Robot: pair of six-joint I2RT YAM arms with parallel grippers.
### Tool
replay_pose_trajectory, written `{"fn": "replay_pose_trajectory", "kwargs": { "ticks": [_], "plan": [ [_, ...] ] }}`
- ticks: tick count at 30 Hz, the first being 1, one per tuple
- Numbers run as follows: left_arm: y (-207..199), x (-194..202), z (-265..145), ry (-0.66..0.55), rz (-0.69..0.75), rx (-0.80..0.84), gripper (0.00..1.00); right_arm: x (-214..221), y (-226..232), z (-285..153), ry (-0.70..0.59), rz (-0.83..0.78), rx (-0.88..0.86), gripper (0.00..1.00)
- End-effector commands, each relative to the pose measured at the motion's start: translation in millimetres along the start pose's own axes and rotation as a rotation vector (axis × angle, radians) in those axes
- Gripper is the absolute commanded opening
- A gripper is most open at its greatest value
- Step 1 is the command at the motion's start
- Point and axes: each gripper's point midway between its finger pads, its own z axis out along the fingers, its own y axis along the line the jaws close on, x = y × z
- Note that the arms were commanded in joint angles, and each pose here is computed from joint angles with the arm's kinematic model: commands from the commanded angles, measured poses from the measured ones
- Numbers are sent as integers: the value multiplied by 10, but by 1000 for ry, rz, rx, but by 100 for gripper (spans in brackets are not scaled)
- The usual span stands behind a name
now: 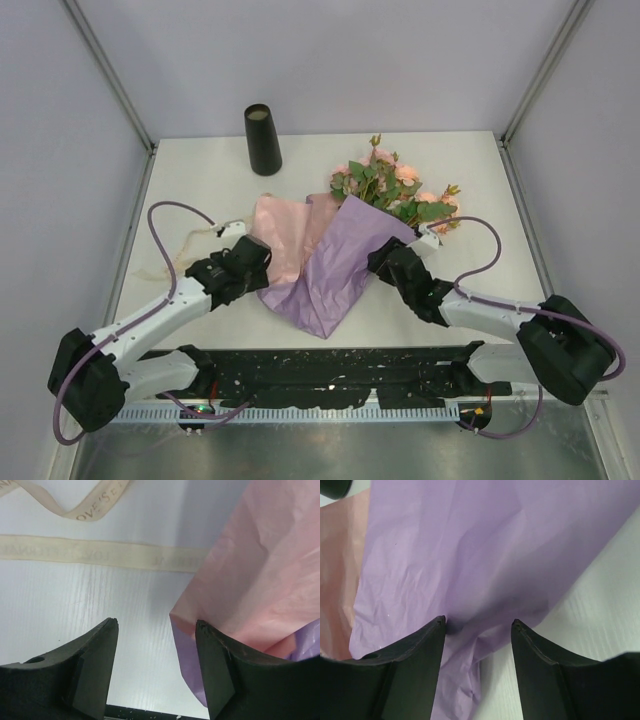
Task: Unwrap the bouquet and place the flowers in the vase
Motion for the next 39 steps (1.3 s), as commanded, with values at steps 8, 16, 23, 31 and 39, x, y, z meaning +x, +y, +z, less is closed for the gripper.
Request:
{"fn": "replay_pose_trajectory", "kwargs": {
  "ticks": [8,16,23,31,39],
  "plan": [
    [-690,-404,-652,-62,83,447,71,-409,190,438,-86,55,-5,58],
    [-1075,-421,-629,-58,117,579,73,-519,325,798,-77,31,17,56],
    [-695,-275,-46,61,176,184,74,-548,314,1266,-8,-1,78,54],
    [-245,-704,-193,-54,99,-11,73,-1002,502,1195,-52,-142,78,52],
    [-386,-946,-639,-120,-64,359,74,-1153,808,644,5,-228,118,56]
  ]
}}
